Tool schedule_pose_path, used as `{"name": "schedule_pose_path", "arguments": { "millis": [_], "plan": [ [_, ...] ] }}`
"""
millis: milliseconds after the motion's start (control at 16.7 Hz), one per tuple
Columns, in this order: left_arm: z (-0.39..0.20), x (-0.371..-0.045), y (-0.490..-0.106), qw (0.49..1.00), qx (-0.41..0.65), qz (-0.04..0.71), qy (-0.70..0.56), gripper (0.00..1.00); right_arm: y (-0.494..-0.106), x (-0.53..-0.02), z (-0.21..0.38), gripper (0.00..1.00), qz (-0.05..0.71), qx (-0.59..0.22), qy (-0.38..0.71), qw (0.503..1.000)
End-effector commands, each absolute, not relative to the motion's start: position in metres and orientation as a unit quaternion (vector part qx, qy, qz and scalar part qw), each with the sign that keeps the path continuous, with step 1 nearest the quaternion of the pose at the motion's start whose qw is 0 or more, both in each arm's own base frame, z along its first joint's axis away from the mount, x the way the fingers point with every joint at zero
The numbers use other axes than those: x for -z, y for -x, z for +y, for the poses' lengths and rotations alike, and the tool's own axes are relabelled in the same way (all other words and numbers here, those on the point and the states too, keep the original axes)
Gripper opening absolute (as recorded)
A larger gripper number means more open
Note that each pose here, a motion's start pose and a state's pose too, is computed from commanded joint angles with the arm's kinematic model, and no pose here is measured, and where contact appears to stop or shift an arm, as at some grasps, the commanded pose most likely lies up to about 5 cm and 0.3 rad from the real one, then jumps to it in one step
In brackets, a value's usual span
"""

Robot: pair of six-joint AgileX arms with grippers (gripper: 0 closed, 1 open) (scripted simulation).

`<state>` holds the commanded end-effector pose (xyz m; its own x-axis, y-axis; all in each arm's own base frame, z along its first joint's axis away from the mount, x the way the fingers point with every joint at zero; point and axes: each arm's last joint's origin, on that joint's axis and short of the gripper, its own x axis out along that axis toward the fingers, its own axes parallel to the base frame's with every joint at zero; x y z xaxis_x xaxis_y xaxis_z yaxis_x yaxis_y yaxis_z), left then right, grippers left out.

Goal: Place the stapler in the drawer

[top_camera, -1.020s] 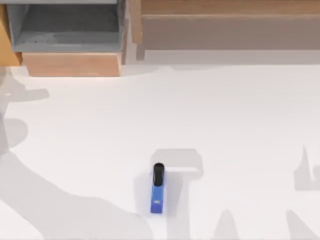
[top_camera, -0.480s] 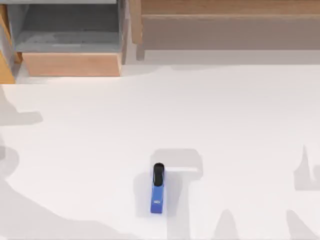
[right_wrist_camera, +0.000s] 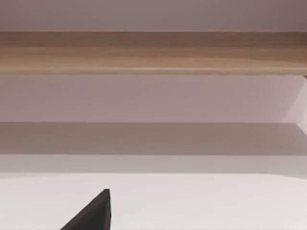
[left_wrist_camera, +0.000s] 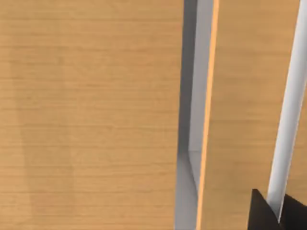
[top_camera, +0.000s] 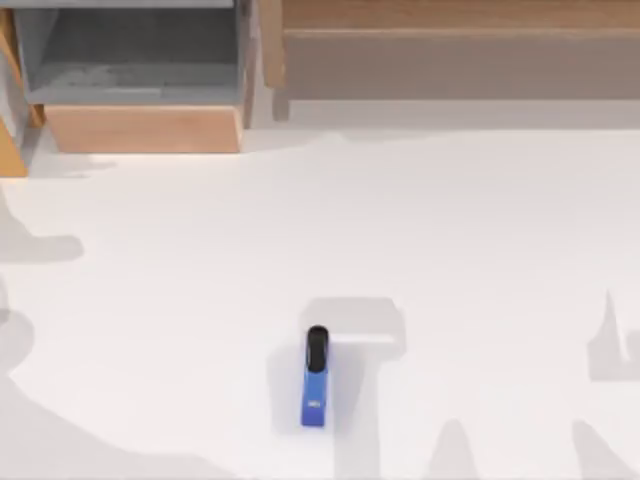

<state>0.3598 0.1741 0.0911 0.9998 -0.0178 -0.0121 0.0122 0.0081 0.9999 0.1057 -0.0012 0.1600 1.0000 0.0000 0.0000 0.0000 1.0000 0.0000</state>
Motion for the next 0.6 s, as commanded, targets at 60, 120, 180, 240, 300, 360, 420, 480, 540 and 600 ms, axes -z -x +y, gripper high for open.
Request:
{"name": "schedule_pose_path", "arguments": {
  "millis": [60,120,180,240,300,360,420,480,540,600],
  "plan": [
    [0.174,-0.091,-0.352,0.71,0.011,-0.002,-0.704,0.0,-0.106,-0.16,-0.001,1.0,0.0,0.0,0.0,1.0],
    [0.174,-0.09,-0.344,0.711,0.013,-0.001,-0.703,0.0,-0.106,-0.16,-0.001,1.0,0.0,0.0,0.0,1.0],
    [0.174,-0.088,-0.334,0.713,0.015,0.001,-0.701,0.0,-0.106,-0.16,-0.001,1.0,0.0,0.0,0.0,1.0],
    [0.174,-0.087,-0.324,0.714,0.017,0.003,-0.7,0.0,-0.106,-0.16,-0.001,1.0,0.0,0.0,0.0,1.0],
    [0.174,-0.087,-0.316,0.714,0.017,0.004,-0.7,0.0,-0.106,-0.16,-0.001,1.0,0.0,0.0,0.0,1.0],
    [0.174,-0.087,-0.31,0.713,0.016,0.003,-0.701,0.0,-0.106,-0.16,-0.001,1.0,0.0,0.0,0.0,1.0],
    [0.174,-0.088,-0.307,0.713,0.014,0.002,-0.701,0.0,-0.106,-0.16,-0.001,1.0,0.0,0.0,0.0,1.0],
    [0.174,-0.088,-0.306,0.712,0.014,0.002,-0.702,0.0,-0.106,-0.16,-0.001,1.0,0.0,0.0,0.0,1.0],
    [0.174,-0.088,-0.306,0.712,0.014,0.002,-0.702,0.0,-0.106,-0.16,-0.001,1.0,0.0,0.0,0.0,1.0],
    [0.174,-0.088,-0.306,0.712,0.014,0.002,-0.702,0.0,-0.106,-0.16,-0.001,1.0,0.0,0.0,0.0,1.0]
  ]
}}
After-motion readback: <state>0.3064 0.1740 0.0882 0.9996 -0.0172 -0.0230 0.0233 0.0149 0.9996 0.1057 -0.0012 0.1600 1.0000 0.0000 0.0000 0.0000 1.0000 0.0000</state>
